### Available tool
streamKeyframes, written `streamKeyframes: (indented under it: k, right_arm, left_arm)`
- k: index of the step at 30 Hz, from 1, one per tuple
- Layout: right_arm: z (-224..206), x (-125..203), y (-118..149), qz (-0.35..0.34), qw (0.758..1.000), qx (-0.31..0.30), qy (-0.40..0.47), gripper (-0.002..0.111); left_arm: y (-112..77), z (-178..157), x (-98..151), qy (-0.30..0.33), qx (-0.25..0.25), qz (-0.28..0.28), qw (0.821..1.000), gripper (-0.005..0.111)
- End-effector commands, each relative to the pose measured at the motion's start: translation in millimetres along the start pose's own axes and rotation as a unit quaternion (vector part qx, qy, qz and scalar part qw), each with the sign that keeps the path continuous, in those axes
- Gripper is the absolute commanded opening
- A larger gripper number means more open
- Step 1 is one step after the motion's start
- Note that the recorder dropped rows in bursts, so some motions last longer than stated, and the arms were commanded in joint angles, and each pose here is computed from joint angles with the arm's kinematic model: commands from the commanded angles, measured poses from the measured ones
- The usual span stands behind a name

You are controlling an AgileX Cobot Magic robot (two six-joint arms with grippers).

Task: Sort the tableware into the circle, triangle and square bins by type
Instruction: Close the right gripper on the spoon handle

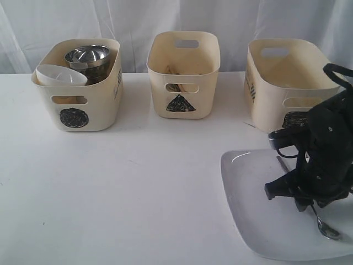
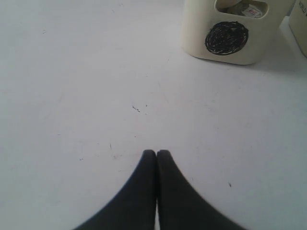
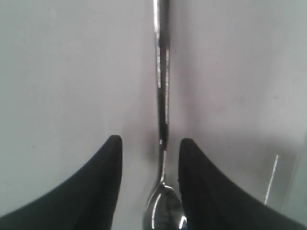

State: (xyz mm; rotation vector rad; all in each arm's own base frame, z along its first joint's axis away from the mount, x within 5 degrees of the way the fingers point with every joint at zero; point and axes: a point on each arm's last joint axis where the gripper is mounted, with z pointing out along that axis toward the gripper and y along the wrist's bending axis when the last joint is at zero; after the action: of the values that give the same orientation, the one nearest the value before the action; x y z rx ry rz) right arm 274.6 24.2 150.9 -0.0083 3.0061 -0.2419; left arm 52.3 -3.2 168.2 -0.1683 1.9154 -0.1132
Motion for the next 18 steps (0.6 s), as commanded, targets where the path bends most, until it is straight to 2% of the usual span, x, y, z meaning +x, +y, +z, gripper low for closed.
streamKeyframes:
  k: [1,18]
  right_arm:
    - [0.1,-0.5,-10.6,0.017,1.0,0.003,-0.003,0.038]
    - [0.0,-9.7,-10.6,0.015,0.998,-0.01,-0.052,0.038]
  left_arm:
    - [-0.3,0.2,0.8,0.0,0.003,-0.005,1.0,0.0]
    - [-0.3,0.2,0.8,0.0,0.003,-0.005,1.0,0.0]
